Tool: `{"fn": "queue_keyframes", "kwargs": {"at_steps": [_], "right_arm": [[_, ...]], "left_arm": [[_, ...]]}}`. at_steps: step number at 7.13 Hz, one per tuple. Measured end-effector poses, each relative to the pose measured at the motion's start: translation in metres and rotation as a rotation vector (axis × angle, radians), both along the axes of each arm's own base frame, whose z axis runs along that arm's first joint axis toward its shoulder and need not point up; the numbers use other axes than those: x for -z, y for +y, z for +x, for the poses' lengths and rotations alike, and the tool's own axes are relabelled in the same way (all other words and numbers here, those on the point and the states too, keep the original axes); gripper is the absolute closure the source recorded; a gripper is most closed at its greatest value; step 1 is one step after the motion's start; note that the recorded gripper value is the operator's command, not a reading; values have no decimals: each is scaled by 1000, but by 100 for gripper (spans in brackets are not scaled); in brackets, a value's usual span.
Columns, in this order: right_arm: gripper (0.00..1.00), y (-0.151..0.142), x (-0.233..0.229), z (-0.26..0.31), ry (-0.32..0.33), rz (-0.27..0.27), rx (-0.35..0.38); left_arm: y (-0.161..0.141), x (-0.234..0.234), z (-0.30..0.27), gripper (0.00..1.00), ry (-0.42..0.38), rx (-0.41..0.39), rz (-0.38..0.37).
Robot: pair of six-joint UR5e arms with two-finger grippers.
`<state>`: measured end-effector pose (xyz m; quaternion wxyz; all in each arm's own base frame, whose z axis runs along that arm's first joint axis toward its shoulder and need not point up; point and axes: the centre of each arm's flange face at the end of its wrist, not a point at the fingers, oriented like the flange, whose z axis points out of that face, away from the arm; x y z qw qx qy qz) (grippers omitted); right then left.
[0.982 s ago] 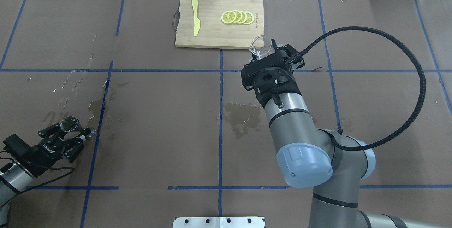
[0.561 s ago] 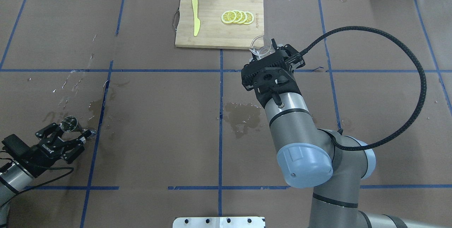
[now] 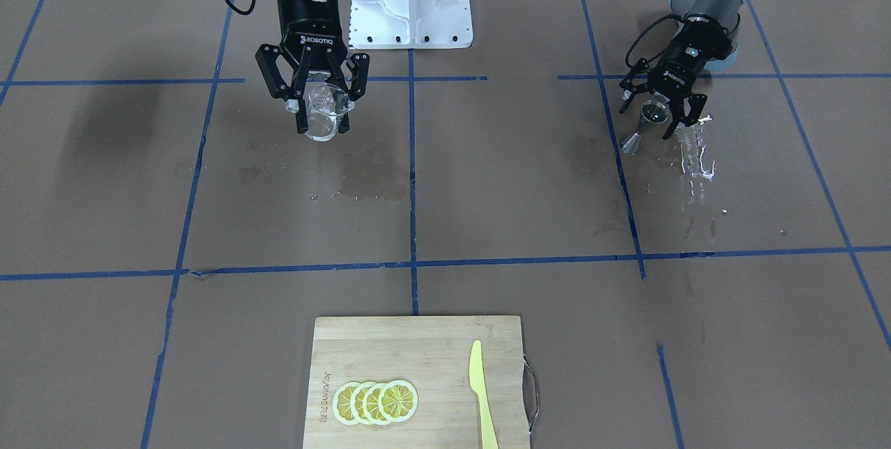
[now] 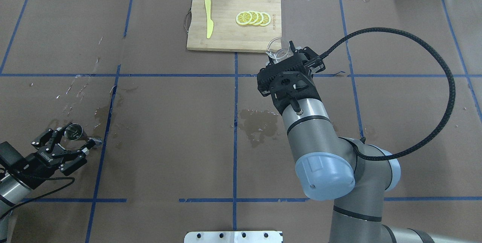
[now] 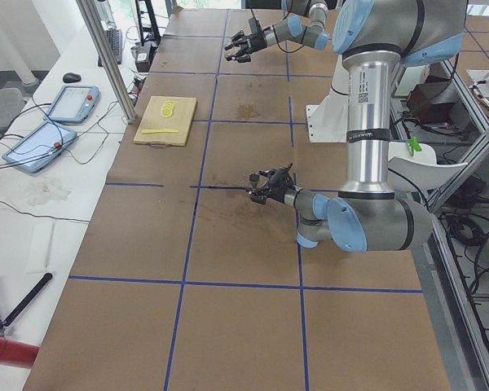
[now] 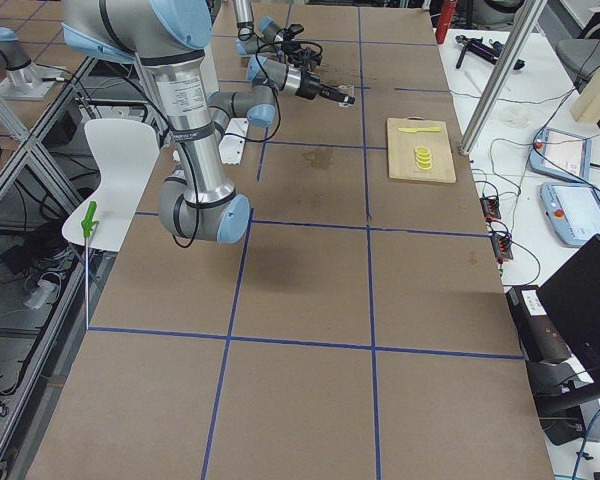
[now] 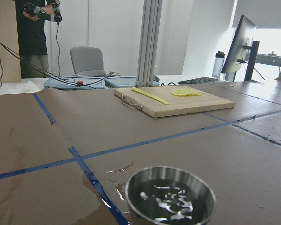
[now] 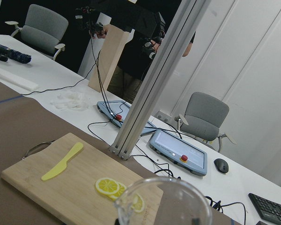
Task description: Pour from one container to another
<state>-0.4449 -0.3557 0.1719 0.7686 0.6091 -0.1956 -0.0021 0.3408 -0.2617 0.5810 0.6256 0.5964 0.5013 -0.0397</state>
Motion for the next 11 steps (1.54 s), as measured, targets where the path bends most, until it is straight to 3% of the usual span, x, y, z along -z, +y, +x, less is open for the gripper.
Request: {"fn": "queue_keyframes", "kwargs": {"at_steps": [4, 6, 9, 11], "right_arm": [[100, 0, 1, 0, -3, 0, -1], [100, 0, 1, 0, -1, 1, 0], [100, 0, 1, -1, 2, 1, 1], [100, 0, 1, -1, 3, 1, 1]], "left_arm": [[-4, 34, -14, 1, 74, 54, 11], [-8, 49, -24, 1, 47, 58, 98], [-69, 48, -86, 1, -125, -32, 249], [-132, 42, -149, 1, -329, -144, 221]]}}
